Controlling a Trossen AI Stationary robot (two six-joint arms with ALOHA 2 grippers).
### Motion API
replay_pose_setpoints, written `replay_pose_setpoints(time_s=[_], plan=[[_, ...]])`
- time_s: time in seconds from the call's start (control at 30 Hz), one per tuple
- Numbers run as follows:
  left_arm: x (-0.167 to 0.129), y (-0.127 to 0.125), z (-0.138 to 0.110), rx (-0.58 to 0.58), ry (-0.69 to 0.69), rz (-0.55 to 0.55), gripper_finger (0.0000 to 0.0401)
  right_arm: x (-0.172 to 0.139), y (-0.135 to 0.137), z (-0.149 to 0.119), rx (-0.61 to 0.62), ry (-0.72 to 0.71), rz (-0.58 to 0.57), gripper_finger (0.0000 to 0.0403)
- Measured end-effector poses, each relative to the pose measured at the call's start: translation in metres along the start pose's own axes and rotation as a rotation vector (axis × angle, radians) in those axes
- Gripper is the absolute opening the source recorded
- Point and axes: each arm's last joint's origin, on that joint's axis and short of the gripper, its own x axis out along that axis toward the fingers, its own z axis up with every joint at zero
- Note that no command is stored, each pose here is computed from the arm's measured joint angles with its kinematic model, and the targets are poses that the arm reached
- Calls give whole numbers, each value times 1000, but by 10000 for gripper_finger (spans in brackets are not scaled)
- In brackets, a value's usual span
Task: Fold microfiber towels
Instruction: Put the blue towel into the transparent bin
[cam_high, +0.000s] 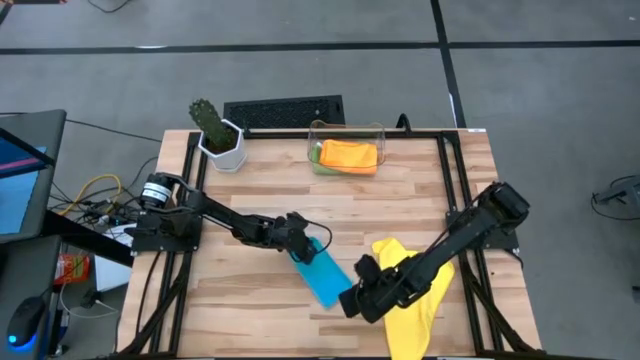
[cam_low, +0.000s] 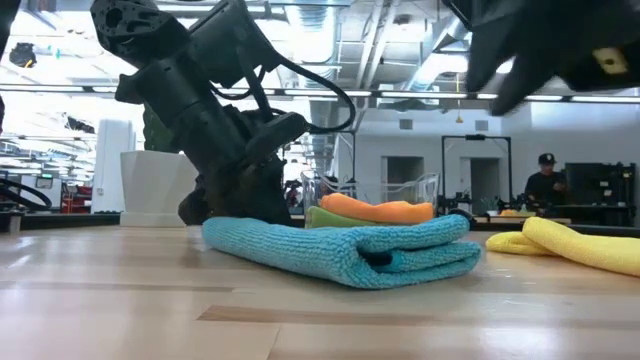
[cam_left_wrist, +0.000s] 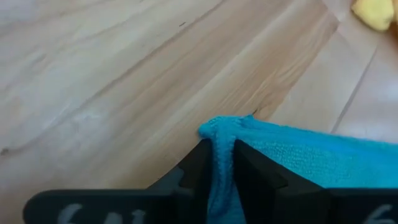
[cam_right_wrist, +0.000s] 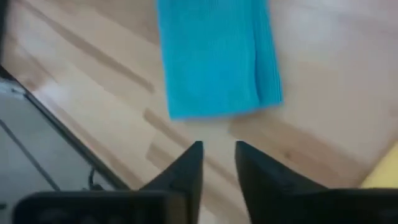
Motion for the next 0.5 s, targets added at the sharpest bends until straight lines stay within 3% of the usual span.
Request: replay_pose_setpoints(time_s=[0.17,0.27,0.5], plan=[[-1,-3,-5,-176,27,-15,70,19,-1,-14,53,42,-23,204],[-3,-7,-9,-217,34,-33,74,36,-2,-22,121,45,-35,243],[-5,-13,-16,-256,55,-67,76,66,-7,-27,191,36,-79,259]])
